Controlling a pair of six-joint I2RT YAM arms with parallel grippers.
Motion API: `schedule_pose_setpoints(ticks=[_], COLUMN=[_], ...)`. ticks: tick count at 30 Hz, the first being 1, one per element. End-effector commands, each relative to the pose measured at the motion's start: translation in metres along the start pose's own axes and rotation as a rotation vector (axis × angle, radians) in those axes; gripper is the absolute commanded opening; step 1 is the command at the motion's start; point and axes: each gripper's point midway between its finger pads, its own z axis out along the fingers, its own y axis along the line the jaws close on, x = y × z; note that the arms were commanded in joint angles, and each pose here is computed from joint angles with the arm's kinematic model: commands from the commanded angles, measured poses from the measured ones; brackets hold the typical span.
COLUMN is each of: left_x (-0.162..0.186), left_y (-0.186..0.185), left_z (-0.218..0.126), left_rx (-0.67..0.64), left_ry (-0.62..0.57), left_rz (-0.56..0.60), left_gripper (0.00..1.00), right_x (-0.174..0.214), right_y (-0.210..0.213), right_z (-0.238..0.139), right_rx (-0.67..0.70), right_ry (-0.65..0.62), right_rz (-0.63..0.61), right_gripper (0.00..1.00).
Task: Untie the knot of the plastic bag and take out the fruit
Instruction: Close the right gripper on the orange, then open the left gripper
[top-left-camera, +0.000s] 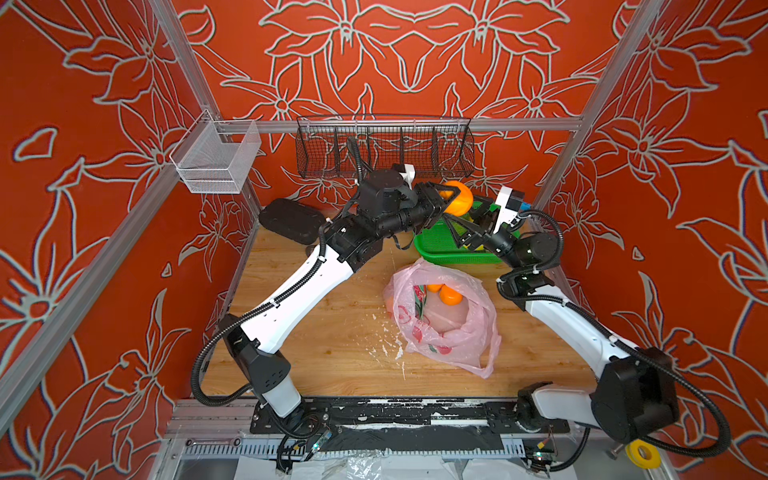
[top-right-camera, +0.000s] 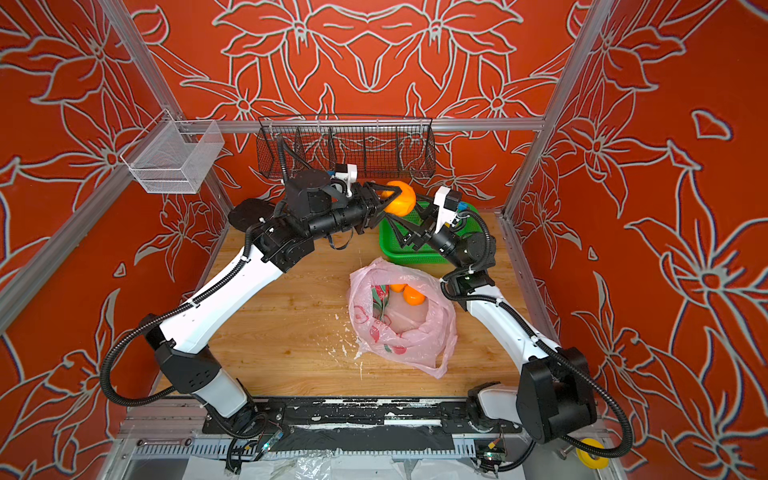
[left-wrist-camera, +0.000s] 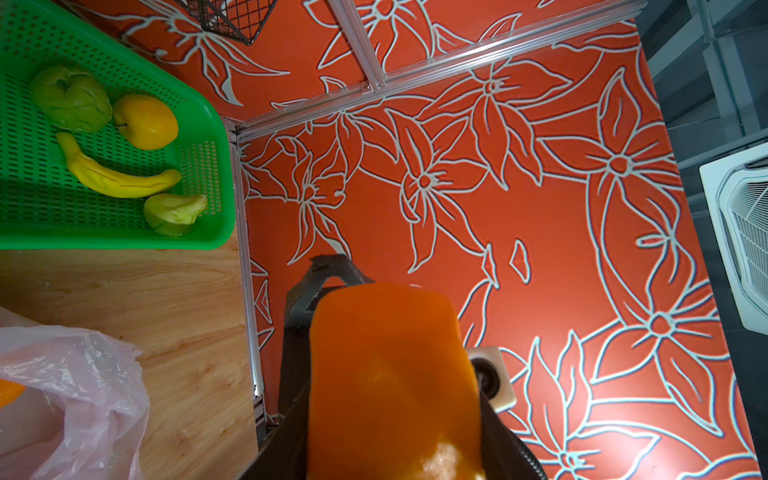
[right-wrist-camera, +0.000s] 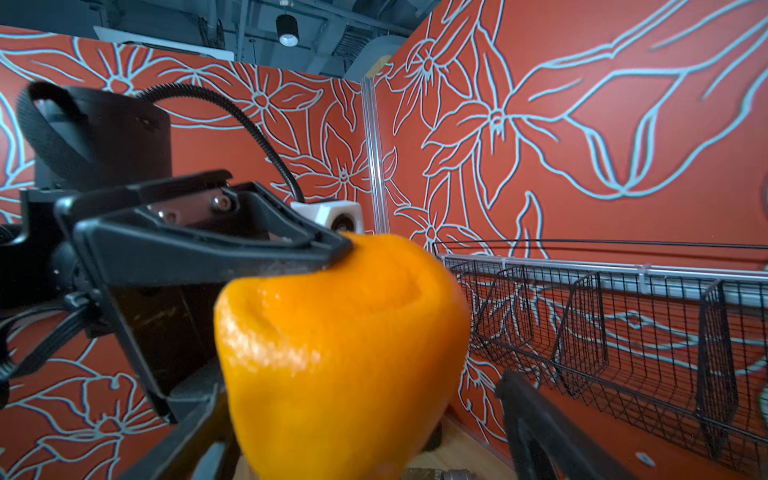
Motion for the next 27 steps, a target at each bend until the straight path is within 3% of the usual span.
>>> schedule_pose_setpoints(ticks=[1, 6, 14, 19, 23, 24, 27], left_x=[0.015, 0.007, 0.021, 0.022, 0.021, 0.020, 0.014], left_y=[0.010, 0.011, -0.006, -0.003, 0.000, -0.001, 0.000], left_z=[-0.004, -0.011, 0.005, 0.002, 0.000, -0.001, -0.006], left_rx=[-0.041, -0.037, 0.039, 0.030, 0.016, 0.012, -0.008], left_ry=[0.044, 0.012, 0.109, 0.101, 0.090, 0.081, 0.047], left_rz=[-0.006, -0.001, -0.020, -0.027, -0.020, -0.012, 0.030], left_gripper=[0.45, 0.45, 0.43, 0.43, 0.44, 0.47, 0.75], right_x=[-0.034, -0.023, -0.017, -0.024, -0.024, -0.023, -0.021], right_y=[0.027, 0.036, 0.019, 0.021, 0.017, 0.015, 0.008], right_z=[-0.007, -0.017, 0.001, 0.013, 0.014, 0.013, 0.011], right_rx=[-0.047, -0.039, -0.059, -0.105, -0.079, -0.068, -0.026], right_ry=[-0.087, -0.002, -0.032, -0.052, -0.056, -0.058, -0.054], right_rz=[-0.052, -0.070, -0.001, -0.013, -0.026, -0.026, -0.032], right_gripper=[0.97, 0.97, 0.96, 0.87, 0.73, 0.70, 0.65])
